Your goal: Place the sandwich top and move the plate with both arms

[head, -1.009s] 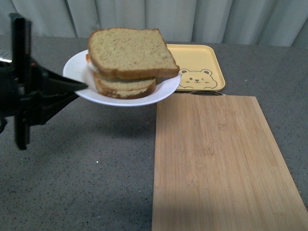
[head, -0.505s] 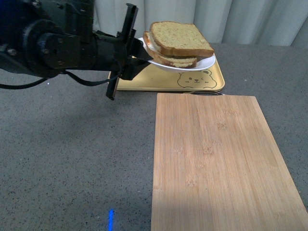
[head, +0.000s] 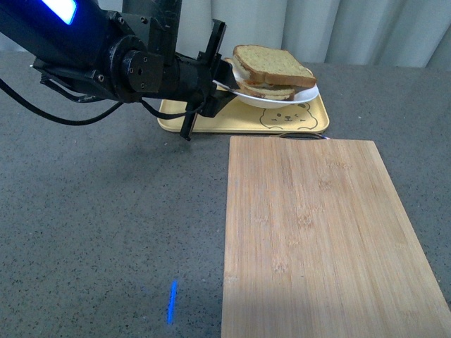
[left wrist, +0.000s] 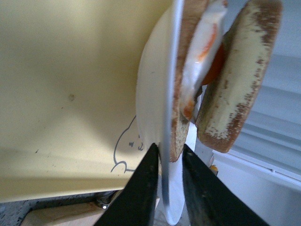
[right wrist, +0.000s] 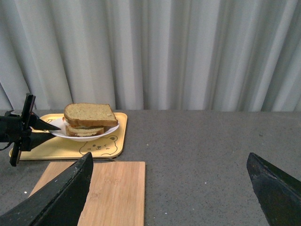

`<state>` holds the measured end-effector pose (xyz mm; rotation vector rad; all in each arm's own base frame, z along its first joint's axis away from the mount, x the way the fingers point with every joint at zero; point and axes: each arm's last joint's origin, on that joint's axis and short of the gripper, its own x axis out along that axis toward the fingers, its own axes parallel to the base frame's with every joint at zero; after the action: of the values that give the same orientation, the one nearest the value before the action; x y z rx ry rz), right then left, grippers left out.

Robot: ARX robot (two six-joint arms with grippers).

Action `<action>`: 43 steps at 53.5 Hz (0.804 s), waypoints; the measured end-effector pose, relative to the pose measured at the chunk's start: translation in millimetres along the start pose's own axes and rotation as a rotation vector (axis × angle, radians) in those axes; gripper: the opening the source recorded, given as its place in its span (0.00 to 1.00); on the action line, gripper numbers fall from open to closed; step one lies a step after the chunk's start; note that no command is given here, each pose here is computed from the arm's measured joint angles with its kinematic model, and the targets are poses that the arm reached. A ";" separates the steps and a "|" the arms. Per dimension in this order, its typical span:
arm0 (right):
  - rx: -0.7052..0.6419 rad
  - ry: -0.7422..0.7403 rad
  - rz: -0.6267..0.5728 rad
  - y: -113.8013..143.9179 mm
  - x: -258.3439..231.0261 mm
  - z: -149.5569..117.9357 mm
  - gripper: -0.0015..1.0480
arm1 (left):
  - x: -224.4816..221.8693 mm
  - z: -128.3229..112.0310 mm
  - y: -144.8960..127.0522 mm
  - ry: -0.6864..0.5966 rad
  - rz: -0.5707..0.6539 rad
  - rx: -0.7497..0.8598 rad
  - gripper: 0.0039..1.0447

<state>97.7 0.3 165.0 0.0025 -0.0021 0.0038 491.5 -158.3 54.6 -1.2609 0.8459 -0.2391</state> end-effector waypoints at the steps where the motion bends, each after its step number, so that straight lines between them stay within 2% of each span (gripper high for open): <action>1: 0.000 0.000 0.000 0.0 0.0 0.0 0.91 | -0.3 0.2 -0.3 -0.003 -0.002 0.001 0.18; 5: 0.000 0.000 0.000 0.0 0.0 0.0 0.91 | -6.6 0.8 -1.5 -0.017 -0.003 0.004 0.32; 14: 0.000 0.000 0.000 0.0 0.0 0.0 0.91 | -28.3 -1.0 -0.8 -0.042 0.033 0.056 0.55; 25: 0.000 0.000 0.000 0.0 0.0 0.0 0.91 | -68.9 -1.3 -12.5 -0.145 0.110 0.236 0.86; 26: 0.000 0.000 0.000 0.0 0.0 0.0 0.91 | -69.7 -2.3 -11.4 -0.168 0.111 0.257 0.85; 30: 0.000 0.000 0.001 0.0 0.0 0.0 0.91 | -86.1 -1.3 -10.4 -0.517 0.075 0.572 0.73; 33: 0.000 0.000 0.000 0.0 0.0 0.0 0.91 | -103.0 -3.7 -4.4 -0.670 0.096 0.740 0.65; 34: 0.000 0.000 0.000 0.0 0.0 0.0 0.91 | -113.1 -6.0 -1.3 -0.724 0.119 0.842 0.61; 39: 0.000 0.000 0.000 0.0 0.0 0.0 0.91 | -146.7 -11.7 2.4 -0.811 0.150 1.047 0.48; 43: 0.000 0.000 0.000 0.0 0.0 0.0 0.91 | -176.2 -17.2 1.2 -0.850 0.168 1.141 0.36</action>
<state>97.7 0.3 165.0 0.0021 -0.0021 0.0038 359.1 -66.4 127.7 -0.1336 -0.0086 -0.0086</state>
